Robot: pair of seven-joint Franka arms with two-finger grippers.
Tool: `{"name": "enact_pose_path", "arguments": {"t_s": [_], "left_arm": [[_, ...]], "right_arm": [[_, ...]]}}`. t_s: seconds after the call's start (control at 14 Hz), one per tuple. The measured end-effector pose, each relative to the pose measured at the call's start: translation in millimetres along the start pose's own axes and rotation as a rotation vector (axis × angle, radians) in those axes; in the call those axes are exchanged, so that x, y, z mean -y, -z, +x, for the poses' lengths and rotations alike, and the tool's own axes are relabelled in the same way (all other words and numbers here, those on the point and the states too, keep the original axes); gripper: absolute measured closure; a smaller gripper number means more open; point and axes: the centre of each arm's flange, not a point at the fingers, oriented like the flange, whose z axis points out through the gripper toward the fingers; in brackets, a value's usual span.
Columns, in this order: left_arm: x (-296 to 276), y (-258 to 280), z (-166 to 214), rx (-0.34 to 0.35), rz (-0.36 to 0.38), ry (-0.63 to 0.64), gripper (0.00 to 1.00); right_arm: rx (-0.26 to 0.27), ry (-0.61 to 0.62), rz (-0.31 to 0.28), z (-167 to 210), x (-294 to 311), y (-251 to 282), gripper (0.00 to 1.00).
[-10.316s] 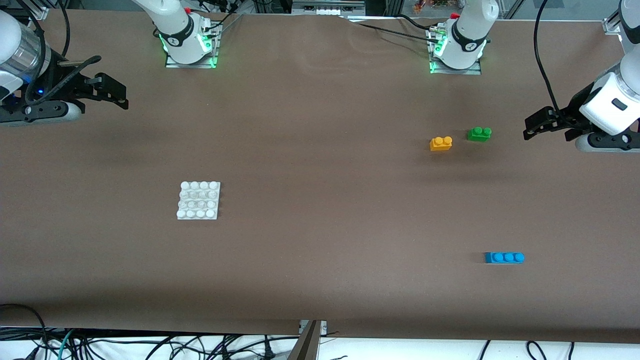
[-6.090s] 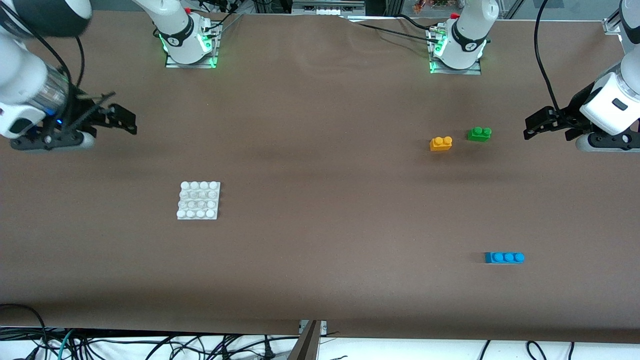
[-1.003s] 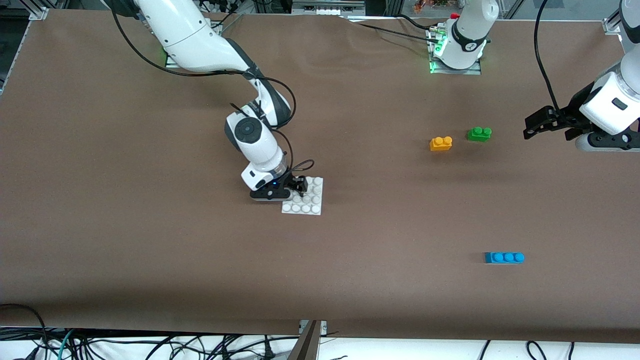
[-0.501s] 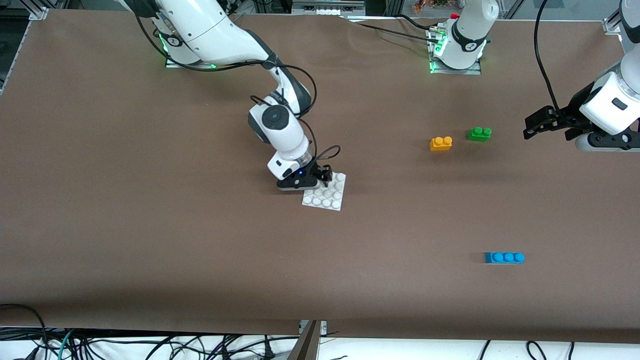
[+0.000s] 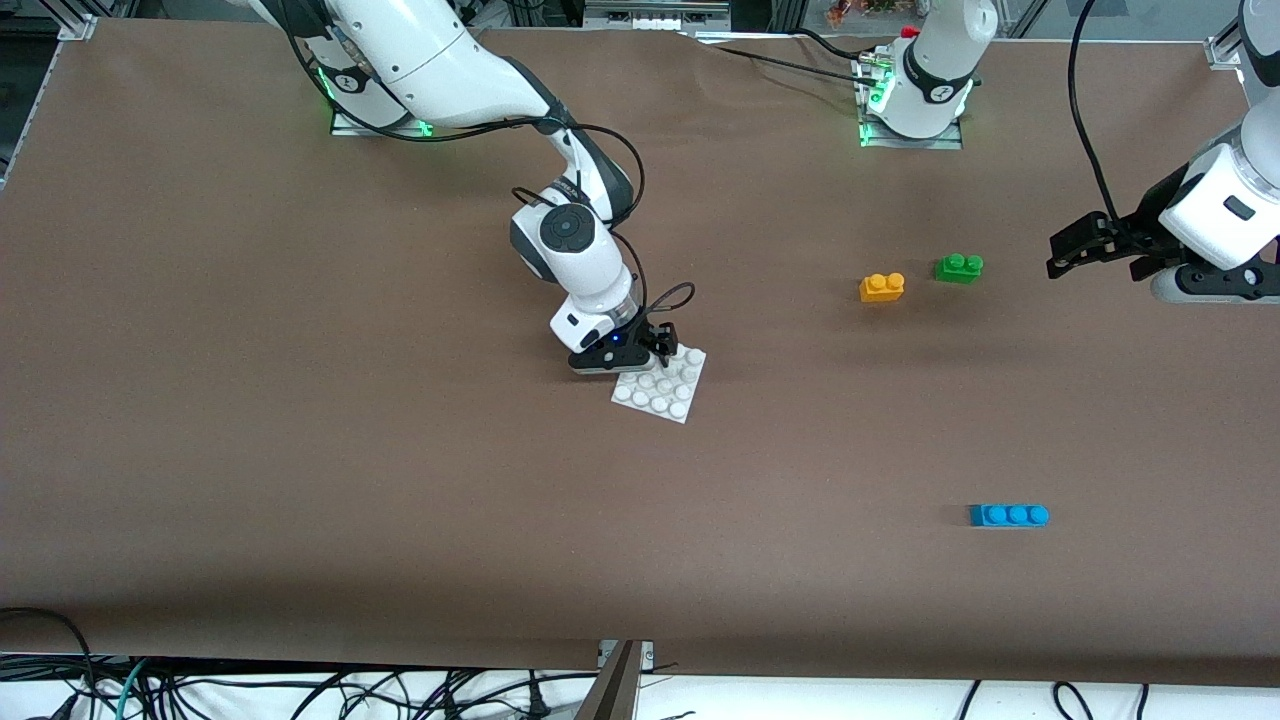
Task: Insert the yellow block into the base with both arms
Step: 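Push the white base plate with the right gripper toward the table middle, then lift the right gripper away while the left gripper reaches the yellow block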
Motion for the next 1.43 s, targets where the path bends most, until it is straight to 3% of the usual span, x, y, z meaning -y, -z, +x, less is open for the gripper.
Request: {"name": "enact_pose_path", "arguments": {"t_s": [0.57, 0.64, 0.79, 0.93, 1.15, 1.29, 1.43], "left_arm": [[0.0, 0.0, 0.0, 0.0, 0.0, 0.0, 0.0], [0.0, 0.0, 0.0, 0.0, 0.0, 0.0, 0.0], [0.0, 0.0, 0.0, 0.0, 0.0, 0.0, 0.0], [0.0, -0.1, 0.0, 0.0, 0.0, 0.0, 0.0], [-0.1, -0.1, 0.0, 0.001, 0.0, 0.0, 0.0], [-0.7, -3.6, 0.5, 0.013, 0.0, -0.001, 0.0], [-0.7, -15.1, 0.9, 0.061, 0.002, -0.002, 0.0]], "right_arm": [[-0.027, 0.051, -0.027, 7.0, -6.9, -0.5, 0.22], [-0.03, 0.048, -0.028, 9.7, -7.7, 0.5, 0.2], [-0.026, 0.031, -0.054, 28.1, -9.8, 12.3, 0.06], [-0.006, 0.002, -0.096, 59.4, -5.9, 51.5, 0.02], [0.007, -0.031, -0.141, 99.1, -6.6, 150.5, 0.01], [0.063, -0.027, -0.169, 121.2, -33.2, 226.4, 0.01], [0.145, -0.001, -0.161, 141.1, -82.3, 302.5, 0.01]]}}
